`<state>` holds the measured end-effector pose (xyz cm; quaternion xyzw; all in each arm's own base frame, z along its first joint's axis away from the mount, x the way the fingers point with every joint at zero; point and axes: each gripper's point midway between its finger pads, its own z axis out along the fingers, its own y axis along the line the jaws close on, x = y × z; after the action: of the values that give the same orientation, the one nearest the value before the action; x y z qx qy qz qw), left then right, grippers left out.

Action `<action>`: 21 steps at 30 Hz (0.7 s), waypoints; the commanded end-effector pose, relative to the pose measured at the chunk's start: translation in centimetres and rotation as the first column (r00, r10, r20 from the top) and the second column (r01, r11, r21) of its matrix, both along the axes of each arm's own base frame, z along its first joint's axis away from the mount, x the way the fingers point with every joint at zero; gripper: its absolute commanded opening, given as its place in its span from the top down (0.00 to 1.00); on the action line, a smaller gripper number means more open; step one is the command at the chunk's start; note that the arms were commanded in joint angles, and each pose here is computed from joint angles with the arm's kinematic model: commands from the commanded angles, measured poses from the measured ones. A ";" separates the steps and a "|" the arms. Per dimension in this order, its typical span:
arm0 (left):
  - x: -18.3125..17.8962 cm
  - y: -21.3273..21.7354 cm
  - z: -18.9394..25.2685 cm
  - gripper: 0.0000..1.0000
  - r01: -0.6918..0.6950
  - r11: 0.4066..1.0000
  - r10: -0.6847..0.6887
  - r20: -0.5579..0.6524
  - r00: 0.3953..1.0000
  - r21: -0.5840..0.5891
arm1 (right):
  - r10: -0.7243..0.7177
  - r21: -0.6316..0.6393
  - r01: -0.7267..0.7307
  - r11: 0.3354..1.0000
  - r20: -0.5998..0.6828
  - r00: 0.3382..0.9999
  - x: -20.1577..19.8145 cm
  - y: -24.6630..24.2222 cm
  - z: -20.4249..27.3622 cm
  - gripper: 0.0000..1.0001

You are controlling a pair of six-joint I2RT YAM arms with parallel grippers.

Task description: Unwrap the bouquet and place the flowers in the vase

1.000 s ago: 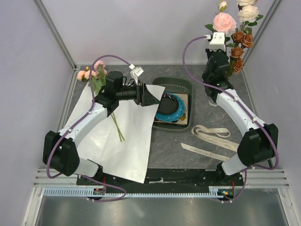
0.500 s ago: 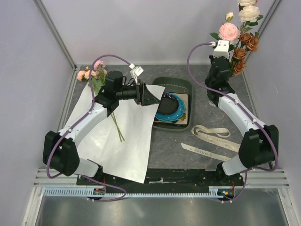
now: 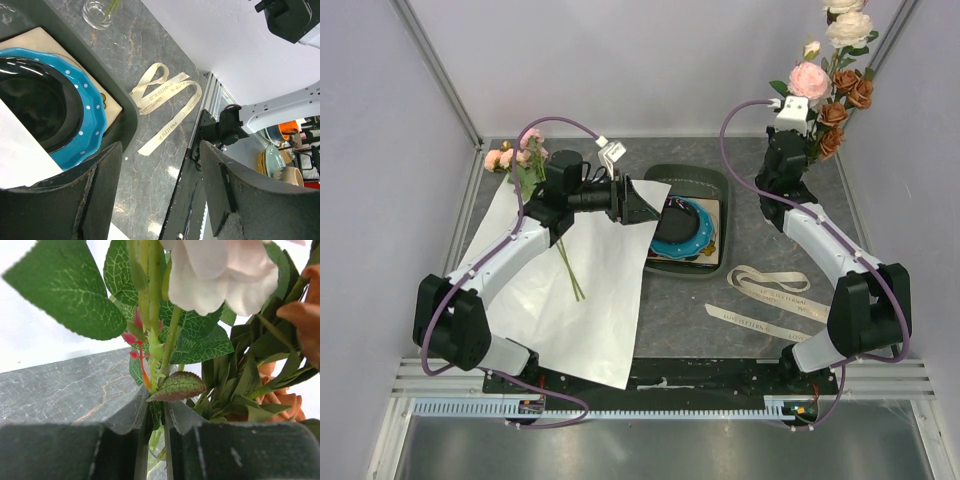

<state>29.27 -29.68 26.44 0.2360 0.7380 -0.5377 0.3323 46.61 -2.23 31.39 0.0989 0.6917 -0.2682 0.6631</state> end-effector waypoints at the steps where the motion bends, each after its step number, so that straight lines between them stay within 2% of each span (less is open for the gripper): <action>1: 0.1 0.0 1.4 0.30 0.009 1.000 -0.008 0.032 0.999 -0.026 | -0.028 0.036 0.026 0.999 0.059 0.998 -0.5 -0.6 0.7 0.78; 12: 0.2 -0.2 1.0 0.28 0.019 0.999 -0.020 -0.011 1.000 -0.026 | -0.013 0.059 0.013 0.998 0.006 1.000 -1.3 -0.3 -0.2 0.62; 13: 0.2 -0.2 1.1 0.28 0.019 0.999 -0.019 -0.010 1.000 -0.027 | -0.009 0.067 0.009 0.998 -0.007 1.000 -1.6 -0.2 -0.2 0.55; 20: 0.4 0.0 0.9 0.27 0.011 1.000 -0.011 -0.021 1.000 -0.023 | -0.013 0.123 0.017 0.992 -0.036 0.999 -3.2 0.0 -0.3 0.31; 21: 0.4 0.0 0.9 0.27 0.009 1.000 -0.010 -0.022 1.000 -0.022 | -0.009 0.128 0.013 0.992 -0.036 0.999 -3.4 0.2 -0.2 0.19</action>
<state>29.60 -29.53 25.62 0.2249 0.7469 -0.5384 0.3188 44.71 -2.30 29.11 0.1115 0.7258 -0.2513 0.6306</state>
